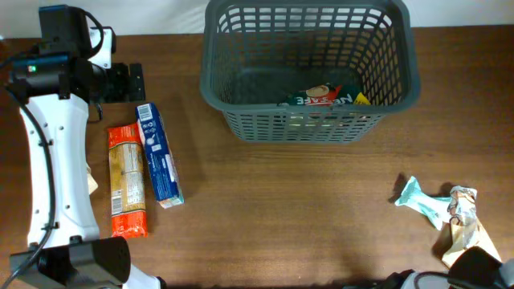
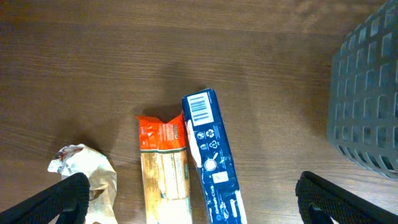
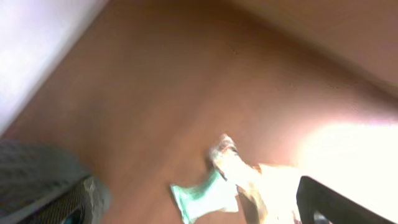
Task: Pack container
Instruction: 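Move the right gripper down to the teal wrapper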
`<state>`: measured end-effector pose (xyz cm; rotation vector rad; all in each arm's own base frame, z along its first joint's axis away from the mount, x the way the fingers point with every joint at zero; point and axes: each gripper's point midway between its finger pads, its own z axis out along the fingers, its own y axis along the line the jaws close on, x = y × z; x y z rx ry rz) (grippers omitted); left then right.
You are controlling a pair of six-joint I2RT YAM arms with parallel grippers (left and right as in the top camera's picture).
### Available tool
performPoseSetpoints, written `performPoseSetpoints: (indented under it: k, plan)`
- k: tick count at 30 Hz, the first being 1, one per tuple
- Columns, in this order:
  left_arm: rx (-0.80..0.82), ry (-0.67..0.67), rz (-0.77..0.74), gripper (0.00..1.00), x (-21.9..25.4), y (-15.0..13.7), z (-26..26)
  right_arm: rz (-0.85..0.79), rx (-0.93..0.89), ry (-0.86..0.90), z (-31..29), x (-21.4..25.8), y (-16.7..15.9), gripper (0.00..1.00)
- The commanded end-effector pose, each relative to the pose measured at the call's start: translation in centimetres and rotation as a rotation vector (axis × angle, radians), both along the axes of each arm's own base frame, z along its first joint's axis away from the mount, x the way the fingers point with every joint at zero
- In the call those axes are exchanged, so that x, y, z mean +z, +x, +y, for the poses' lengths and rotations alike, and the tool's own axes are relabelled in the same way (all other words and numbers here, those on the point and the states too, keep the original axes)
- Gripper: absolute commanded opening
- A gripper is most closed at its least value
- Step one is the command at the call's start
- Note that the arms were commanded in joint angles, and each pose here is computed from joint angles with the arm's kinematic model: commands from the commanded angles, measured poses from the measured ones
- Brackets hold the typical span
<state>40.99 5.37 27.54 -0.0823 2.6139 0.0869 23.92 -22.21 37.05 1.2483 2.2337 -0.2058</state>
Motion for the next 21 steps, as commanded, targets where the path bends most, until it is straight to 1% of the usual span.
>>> performPoseSetpoints:
  k: [1, 2, 5, 6, 9, 12, 15, 17, 19, 21]
  plan:
    - [-0.010, 0.021, -0.013, 0.99, 0.5, 0.0, 0.3, 0.073, -0.250, 0.110, -2.4, -2.7, -5.1, 0.99]
    - [-0.010, 0.021, -0.013, 0.99, 0.5, 0.0, 0.3, 0.083, -0.297, 0.148, -2.6, -3.6, -6.5, 0.99]
    - [-0.010, 0.021, -0.014, 0.99, 0.5, 0.1, 0.3, 0.077, -0.334, 0.268, -1.3, -6.0, -8.2, 0.99]
    - [-0.010, 0.021, -0.014, 0.99, 0.5, 0.1, 0.3, 0.100, -0.349, 0.304, -0.3, -7.2, -9.2, 0.99]
    - [-0.019, 0.026, -0.013, 0.99, 0.5, 0.1, 0.3, 0.144, -0.341, 0.350, 2.5, -10.0, -10.6, 0.99]
    - [-0.030, 0.033, -0.012, 0.99, 0.5, 0.1, 0.3, 0.154, -0.295, 0.315, 5.3, -11.9, -11.6, 0.99]
    - [-0.029, 0.033, -0.015, 0.99, 0.6, 0.1, 0.3, 0.196, -0.226, 0.232, 7.6, -13.3, -13.0, 0.99]
    - [-0.028, 0.034, -0.023, 0.99, 0.7, 0.3, 0.4, 0.247, -0.147, 0.162, 9.2, -14.4, -14.1, 0.99]
    - [-0.027, 0.035, -0.031, 0.99, 0.8, 0.4, 0.4, 0.233, -0.104, 0.126, 9.9, -14.3, -14.0, 0.99]
    - [-0.030, 0.039, -0.040, 0.99, 0.9, 0.6, 0.4, 0.161, -0.084, 0.067, 10.1, -13.5, -13.5, 0.99]
